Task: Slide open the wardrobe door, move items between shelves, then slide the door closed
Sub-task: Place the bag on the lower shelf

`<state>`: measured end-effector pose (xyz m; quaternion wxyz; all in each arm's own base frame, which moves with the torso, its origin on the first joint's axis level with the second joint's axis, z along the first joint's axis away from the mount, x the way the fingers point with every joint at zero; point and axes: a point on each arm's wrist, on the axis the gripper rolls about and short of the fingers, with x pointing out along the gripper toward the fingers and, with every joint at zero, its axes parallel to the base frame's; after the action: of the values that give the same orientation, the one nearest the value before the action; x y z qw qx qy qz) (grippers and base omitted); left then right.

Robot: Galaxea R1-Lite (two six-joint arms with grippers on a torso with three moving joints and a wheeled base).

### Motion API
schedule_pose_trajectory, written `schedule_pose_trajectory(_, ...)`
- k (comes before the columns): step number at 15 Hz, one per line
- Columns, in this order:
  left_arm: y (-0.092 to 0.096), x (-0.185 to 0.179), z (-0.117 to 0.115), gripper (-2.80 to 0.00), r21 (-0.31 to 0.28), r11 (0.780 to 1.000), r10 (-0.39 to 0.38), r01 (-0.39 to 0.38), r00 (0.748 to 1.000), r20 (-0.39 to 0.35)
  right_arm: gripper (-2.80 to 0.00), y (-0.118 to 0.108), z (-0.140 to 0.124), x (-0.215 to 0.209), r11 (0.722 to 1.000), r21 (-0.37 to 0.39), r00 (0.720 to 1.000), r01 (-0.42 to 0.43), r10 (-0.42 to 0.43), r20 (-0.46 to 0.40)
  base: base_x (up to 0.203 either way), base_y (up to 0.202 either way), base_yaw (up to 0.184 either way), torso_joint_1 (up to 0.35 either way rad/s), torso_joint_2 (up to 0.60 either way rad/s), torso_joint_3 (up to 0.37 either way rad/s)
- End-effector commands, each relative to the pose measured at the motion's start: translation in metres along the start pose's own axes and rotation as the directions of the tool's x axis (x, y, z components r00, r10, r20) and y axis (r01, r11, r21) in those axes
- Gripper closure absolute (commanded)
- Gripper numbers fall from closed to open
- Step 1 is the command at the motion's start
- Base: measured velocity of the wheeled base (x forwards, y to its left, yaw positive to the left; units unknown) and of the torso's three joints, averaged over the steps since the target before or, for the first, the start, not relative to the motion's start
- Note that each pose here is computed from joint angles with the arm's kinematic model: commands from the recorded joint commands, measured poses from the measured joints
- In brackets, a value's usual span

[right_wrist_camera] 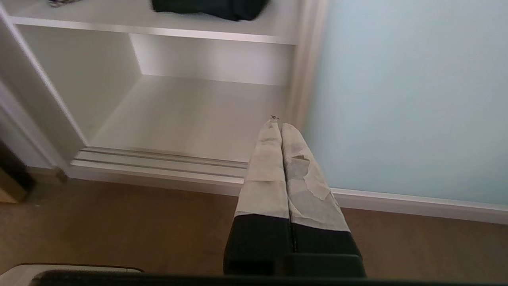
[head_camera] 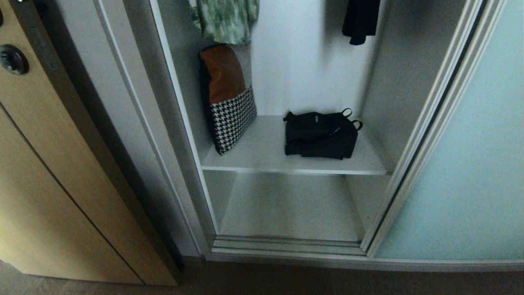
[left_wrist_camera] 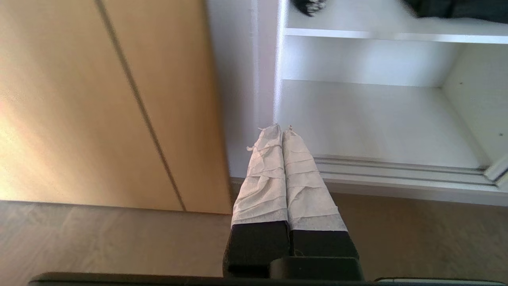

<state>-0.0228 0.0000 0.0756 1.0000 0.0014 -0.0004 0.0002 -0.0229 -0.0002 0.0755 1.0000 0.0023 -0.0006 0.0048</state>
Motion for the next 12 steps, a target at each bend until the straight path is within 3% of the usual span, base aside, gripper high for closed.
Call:
schedule_pose_trajectory(1,0.0000,0.0001,0.0001,0.00,-0.001,1.000,0.001,-0.001,1.000,-0.001,0.00,0.0000,0.0000,-0.0001,1.000,0.000,1.000,-0.001,0.001,0.001,0.000,0.195,-0.001,0.006,0.00,0.003)
schedule_pose_trajectory(12,0.0000,0.0001,0.0003,0.00,0.000,1.000,0.000,0.000,1.000,0.001,0.00,0.0000,-0.0001,-0.0001,1.000,0.000,1.000,-0.001,0.001,0.000,0.000,0.182,0.000,0.003,0.00,0.004)
